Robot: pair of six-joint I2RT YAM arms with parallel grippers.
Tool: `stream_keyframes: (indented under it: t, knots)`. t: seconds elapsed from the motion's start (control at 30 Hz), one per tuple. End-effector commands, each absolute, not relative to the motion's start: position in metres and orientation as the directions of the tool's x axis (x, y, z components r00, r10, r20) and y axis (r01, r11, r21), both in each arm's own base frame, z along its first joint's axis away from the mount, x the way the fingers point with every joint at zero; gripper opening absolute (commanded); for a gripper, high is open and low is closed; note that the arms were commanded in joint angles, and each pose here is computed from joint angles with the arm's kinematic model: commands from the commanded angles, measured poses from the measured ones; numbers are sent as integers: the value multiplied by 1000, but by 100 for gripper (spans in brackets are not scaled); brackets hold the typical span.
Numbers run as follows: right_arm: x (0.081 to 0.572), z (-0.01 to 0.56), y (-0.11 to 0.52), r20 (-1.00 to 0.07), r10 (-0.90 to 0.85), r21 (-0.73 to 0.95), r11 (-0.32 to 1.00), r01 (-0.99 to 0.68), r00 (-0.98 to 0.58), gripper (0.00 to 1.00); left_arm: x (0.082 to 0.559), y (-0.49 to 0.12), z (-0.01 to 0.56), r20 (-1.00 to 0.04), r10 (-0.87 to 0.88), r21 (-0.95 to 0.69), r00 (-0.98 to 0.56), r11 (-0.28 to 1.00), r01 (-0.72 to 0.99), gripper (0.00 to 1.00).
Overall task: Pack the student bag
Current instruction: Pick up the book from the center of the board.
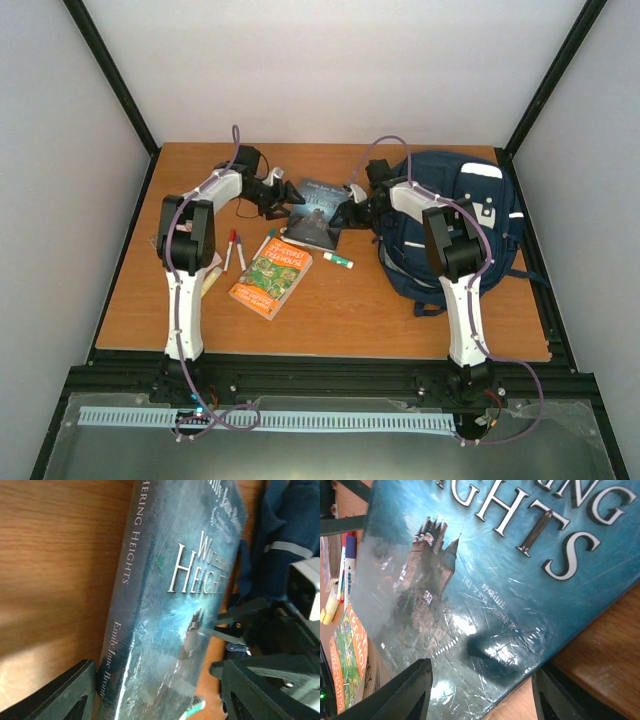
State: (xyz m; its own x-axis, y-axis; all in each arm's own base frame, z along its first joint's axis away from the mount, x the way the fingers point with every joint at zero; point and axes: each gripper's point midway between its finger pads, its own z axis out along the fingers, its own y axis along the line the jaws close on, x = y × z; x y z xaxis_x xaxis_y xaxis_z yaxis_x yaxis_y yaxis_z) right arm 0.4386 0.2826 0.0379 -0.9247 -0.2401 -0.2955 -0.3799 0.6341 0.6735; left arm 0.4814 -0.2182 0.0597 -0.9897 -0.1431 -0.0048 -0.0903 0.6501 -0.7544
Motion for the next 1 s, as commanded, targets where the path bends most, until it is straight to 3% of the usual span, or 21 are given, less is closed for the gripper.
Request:
stream_keyframes:
  t: [0.0,0.13,0.37,0.6,0.77,0.97]
  knots:
    - [425,13,291,-237,-273,697,621,-358,-933,56,464,-262,138,-69,-78,-852,-995,524,18,70]
    - [424,17,293,-243,-278,708,604,-366,-929,56,452,-264,147,-63,-89,-845,-994,534,6,70]
    - [420,17,295,-235,-284,728,583,-362,-930,57,429,-265,117,18,-99,-816,-995,574,-71,70]
    - [418,15,296,-226,-285,736,577,-355,-932,57,420,-269,112,10,-79,-824,-997,564,-53,68]
    - [416,12,296,-217,-289,739,575,-350,-933,57,425,-275,124,-19,-88,-857,-996,515,-29,65]
    - [415,11,296,-210,-290,746,570,-344,-934,57,436,-279,134,-52,-114,-870,-992,494,-12,53]
